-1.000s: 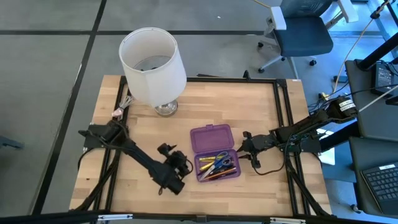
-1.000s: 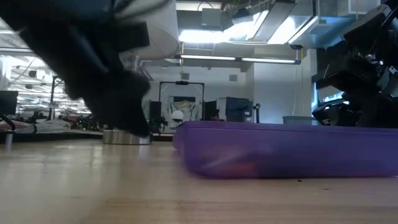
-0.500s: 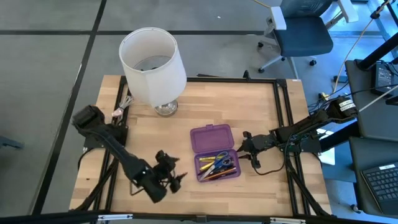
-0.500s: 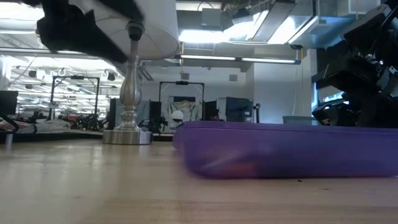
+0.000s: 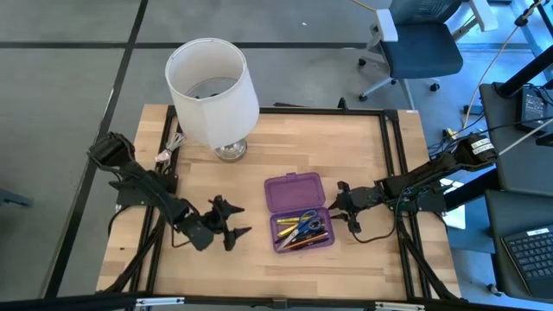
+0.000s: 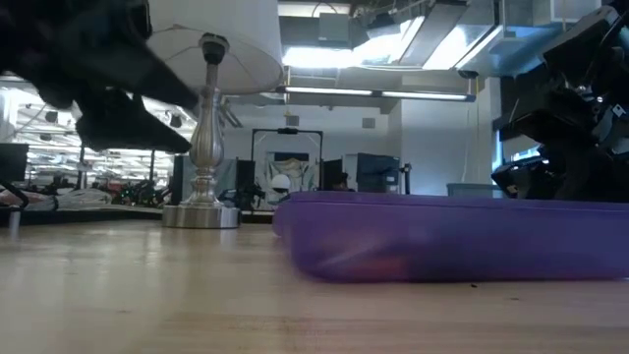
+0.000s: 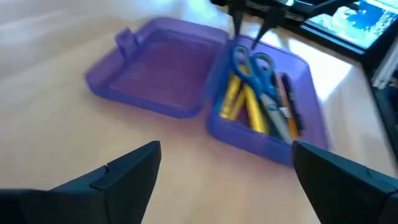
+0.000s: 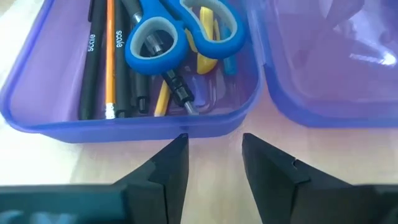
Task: Pick & place school supplies into a supply box
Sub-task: Close the purple supply box
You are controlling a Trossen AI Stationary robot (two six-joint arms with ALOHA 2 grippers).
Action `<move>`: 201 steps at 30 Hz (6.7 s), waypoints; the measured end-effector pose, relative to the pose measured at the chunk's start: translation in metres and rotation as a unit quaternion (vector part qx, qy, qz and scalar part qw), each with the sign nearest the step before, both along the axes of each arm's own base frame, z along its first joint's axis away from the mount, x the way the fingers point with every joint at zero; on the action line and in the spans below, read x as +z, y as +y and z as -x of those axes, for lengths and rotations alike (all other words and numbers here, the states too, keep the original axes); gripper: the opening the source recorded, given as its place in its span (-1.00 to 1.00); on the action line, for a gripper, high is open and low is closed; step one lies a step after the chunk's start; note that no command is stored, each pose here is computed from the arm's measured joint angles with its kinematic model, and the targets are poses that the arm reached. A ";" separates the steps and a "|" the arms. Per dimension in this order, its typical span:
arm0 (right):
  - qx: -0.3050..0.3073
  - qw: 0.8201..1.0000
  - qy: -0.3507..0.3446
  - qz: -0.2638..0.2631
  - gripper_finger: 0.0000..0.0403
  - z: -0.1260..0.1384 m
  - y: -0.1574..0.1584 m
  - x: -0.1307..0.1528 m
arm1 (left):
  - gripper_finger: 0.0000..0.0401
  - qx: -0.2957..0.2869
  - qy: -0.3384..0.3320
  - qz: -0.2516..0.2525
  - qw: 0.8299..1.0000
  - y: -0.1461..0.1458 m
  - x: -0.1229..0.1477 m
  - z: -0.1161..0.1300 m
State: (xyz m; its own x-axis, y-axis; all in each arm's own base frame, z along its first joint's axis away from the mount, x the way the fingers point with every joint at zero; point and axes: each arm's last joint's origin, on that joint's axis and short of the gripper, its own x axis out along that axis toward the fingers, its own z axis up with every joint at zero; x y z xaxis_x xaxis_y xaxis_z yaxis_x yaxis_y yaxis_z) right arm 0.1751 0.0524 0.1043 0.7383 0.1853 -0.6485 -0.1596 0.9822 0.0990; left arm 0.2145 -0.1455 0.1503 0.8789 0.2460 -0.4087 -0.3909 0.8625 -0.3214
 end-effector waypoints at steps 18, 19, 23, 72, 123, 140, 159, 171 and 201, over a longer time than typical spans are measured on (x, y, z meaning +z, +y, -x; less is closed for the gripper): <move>-0.040 0.999 -0.005 -0.007 -0.24 -0.003 -0.008 0.001 | 0.75 0.007 0.061 -0.114 0.992 0.058 -0.041 -0.023; -0.034 0.999 -0.009 0.000 -0.24 -0.003 -0.008 0.001 | 0.75 0.014 0.059 -0.117 0.991 0.058 -0.043 -0.024; -0.033 0.999 -0.015 0.017 -0.24 -0.005 -0.013 0.002 | 0.75 0.014 0.080 -0.136 0.987 0.059 -0.050 -0.023; -0.014 0.999 0.000 0.032 -0.24 -0.004 -0.018 -0.001 | 0.75 -0.028 0.066 -0.107 0.992 0.133 -0.086 -0.062; -0.014 0.999 0.024 0.038 -0.24 0.000 -0.018 -0.004 | 0.75 -0.161 0.068 -0.321 0.931 0.120 -0.067 -0.091; -0.014 0.999 0.024 0.037 -0.24 0.000 -0.018 -0.004 | 0.75 -0.211 0.060 -0.391 0.894 0.111 -0.061 -0.099; -0.008 0.999 0.030 0.044 -0.24 0.001 -0.018 -0.005 | 0.75 -0.208 0.111 -0.596 0.768 0.085 -0.051 -0.099; 0.005 0.999 0.027 0.039 -0.24 0.001 -0.017 -0.005 | 0.75 -0.205 0.067 -0.613 0.760 0.078 -0.042 -0.101; 0.027 0.984 0.087 0.155 -0.24 -0.019 0.011 0.031 | 0.75 -0.206 0.065 -0.613 0.760 0.077 -0.043 -0.101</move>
State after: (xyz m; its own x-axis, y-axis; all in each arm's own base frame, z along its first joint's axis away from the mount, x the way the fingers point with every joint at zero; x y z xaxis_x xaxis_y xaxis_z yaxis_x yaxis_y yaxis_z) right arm 0.1942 0.0638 0.1358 0.6055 -0.0061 -0.7958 -0.2195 0.9599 -0.1744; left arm 0.3157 -0.0682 0.1076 0.9561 0.2270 -0.1851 0.0347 0.5399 0.8410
